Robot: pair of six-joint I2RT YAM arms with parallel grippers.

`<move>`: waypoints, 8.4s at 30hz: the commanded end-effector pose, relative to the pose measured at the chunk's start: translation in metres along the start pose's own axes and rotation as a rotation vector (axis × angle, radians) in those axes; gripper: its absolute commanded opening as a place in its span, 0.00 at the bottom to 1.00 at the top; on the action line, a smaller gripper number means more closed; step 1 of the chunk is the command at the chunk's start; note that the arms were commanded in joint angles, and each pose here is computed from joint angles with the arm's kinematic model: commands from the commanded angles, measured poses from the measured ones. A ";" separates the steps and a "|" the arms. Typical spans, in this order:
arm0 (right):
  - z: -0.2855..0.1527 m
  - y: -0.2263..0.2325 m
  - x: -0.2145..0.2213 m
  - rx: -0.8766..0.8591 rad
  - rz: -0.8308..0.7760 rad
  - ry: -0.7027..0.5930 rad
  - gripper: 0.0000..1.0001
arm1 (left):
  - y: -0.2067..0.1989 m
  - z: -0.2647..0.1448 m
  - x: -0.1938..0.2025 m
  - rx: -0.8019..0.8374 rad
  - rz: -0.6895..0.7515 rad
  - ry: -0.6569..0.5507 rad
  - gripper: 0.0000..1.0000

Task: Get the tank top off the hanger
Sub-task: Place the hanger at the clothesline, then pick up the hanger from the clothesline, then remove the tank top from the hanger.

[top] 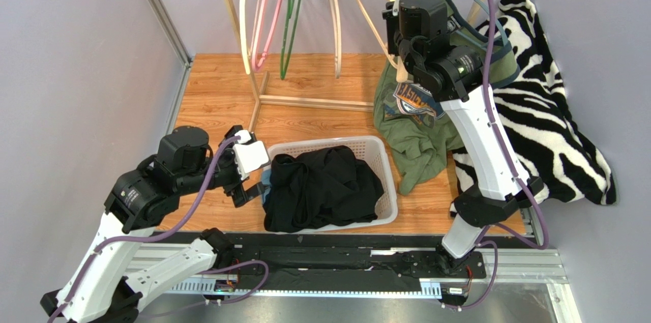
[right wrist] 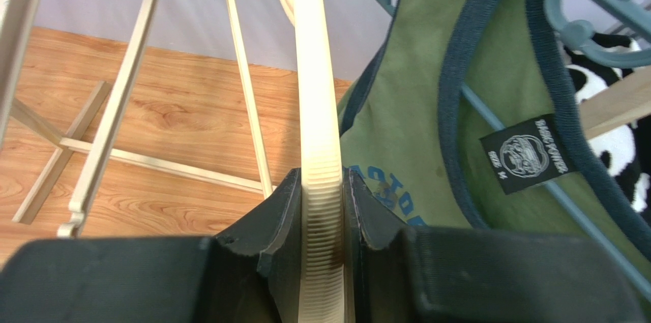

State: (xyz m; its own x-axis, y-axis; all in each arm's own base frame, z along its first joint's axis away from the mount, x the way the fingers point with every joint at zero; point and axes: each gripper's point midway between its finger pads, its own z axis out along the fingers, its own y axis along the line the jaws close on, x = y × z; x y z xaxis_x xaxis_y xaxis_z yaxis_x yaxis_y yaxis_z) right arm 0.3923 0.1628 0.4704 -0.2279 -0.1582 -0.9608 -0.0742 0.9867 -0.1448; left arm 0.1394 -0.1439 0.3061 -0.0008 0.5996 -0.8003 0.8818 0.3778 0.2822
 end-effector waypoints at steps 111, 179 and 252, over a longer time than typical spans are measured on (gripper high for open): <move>-0.075 -0.122 -0.080 -0.002 0.290 -0.602 0.00 | 0.006 -0.015 0.002 -0.038 -0.153 -0.057 0.99; -0.360 -0.040 -0.223 -0.970 0.244 -1.070 0.00 | -0.014 -0.023 -0.009 0.030 -0.234 -0.158 0.99; -0.283 0.140 0.086 -1.392 -0.239 -0.219 0.00 | -0.064 -0.092 -0.095 0.362 0.063 -0.372 0.84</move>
State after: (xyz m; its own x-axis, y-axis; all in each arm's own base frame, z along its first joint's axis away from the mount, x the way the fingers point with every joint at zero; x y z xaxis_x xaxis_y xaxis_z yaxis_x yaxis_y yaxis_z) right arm 0.0870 0.2754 0.4027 -0.0093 -0.2569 -0.9664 -0.9974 0.0712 -0.0094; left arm 0.0758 -0.1637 0.4367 0.3288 0.2959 -0.8968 0.9235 0.0981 0.3710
